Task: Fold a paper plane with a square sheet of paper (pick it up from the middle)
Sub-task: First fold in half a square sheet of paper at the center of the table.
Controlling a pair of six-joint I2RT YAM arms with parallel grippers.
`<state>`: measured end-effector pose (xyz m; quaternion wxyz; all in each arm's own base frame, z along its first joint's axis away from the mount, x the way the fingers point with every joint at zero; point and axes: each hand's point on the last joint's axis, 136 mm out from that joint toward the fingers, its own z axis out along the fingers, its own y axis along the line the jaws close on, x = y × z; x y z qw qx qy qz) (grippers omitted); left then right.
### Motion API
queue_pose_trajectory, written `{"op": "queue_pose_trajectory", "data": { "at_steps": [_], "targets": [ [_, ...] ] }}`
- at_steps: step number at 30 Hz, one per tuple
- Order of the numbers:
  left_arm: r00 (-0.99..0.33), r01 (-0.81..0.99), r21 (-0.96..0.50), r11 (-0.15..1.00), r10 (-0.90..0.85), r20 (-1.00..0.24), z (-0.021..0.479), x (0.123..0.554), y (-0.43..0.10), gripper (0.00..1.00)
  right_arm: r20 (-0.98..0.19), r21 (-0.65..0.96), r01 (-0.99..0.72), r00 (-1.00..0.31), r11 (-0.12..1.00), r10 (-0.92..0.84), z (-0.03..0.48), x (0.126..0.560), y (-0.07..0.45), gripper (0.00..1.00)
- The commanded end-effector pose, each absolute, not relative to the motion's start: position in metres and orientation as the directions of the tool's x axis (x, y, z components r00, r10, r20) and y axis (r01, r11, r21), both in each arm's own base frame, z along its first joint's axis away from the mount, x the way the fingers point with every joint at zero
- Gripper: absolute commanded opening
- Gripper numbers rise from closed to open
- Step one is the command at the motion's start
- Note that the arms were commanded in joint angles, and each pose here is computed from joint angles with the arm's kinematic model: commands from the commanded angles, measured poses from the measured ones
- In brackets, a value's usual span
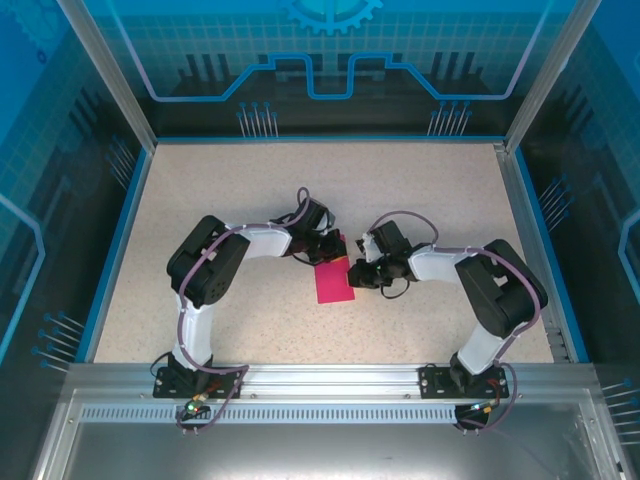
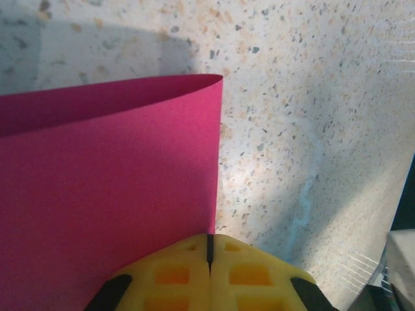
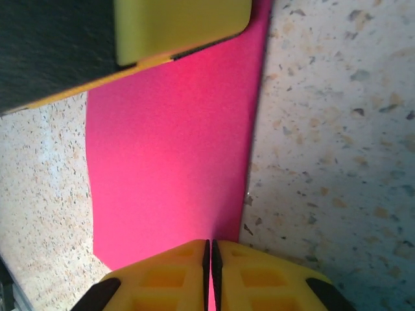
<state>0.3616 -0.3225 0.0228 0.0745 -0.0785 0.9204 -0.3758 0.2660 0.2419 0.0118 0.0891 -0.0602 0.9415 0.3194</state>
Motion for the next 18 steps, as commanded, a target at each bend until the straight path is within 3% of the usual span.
{"op": "queue_pose_trajectory", "data": {
  "at_steps": [1,5,18],
  "targets": [
    [-0.982,-0.075,-0.75,0.657,-0.179,-0.059,0.046,0.362,-0.337,0.0,-0.164,0.561,-0.139,-0.985,0.816,-0.056,-0.004,0.259,0.23,0.13],
    [-0.985,-0.069,-0.77,0.635,-0.164,-0.048,0.045,0.358,-0.346,0.0,-0.15,0.559,-0.131,-0.987,0.819,-0.056,-0.006,0.258,0.227,0.13],
    [-0.988,-0.09,-0.643,0.761,-0.148,-0.036,0.006,0.348,-0.326,0.0,-0.126,0.535,-0.119,-0.99,0.836,-0.061,-0.011,0.253,0.221,0.13]
  ]
}}
